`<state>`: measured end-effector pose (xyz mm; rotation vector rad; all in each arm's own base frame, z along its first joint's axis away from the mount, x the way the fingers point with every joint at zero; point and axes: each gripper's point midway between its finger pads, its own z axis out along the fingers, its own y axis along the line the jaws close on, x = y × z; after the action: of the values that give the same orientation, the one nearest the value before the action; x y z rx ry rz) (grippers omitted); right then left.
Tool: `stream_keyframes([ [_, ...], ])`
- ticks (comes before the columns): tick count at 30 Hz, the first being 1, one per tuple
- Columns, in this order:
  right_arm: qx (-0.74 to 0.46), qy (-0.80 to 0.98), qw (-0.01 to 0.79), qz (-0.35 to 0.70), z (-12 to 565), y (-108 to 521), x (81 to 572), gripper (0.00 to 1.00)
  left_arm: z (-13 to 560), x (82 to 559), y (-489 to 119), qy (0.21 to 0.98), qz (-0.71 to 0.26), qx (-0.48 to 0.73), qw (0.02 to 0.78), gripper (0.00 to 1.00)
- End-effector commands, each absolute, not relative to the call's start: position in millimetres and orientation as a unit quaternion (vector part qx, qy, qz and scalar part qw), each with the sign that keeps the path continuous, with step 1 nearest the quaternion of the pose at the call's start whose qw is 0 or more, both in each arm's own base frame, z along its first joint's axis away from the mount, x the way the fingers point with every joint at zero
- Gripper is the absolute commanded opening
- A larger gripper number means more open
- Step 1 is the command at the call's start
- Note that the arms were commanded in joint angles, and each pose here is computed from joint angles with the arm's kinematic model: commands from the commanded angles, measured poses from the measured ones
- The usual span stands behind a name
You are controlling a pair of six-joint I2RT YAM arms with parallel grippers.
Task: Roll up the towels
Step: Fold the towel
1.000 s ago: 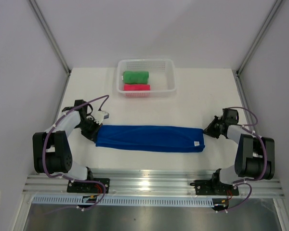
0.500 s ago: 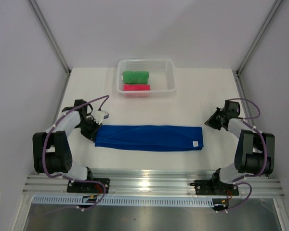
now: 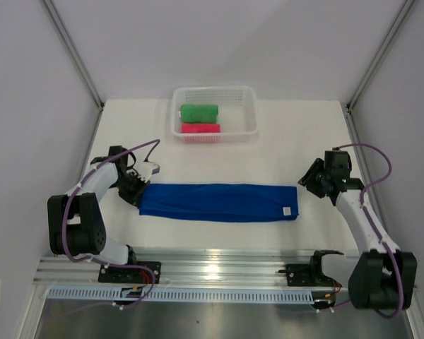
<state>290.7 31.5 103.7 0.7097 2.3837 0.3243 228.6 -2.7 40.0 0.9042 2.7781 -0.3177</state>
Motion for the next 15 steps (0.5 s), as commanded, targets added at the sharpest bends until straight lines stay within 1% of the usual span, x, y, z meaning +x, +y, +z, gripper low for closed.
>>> stream_keyframes([
  [1,0.333,0.9,0.267,0.092,90,35,243,0.46,50,234,-4,0.936,-0.112,0.31,0.125,0.01],
  [4,0.347,0.901,0.245,0.092,79,49,221,0.46,52,236,-3,0.936,-0.11,0.31,0.126,0.01],
  [8,0.363,0.9,0.219,0.103,66,62,204,0.47,53,236,-3,0.935,-0.109,0.313,0.125,0.01],
  [15,0.372,0.896,0.226,0.085,57,63,200,0.47,52,235,-3,0.934,-0.108,0.315,0.129,0.01],
])
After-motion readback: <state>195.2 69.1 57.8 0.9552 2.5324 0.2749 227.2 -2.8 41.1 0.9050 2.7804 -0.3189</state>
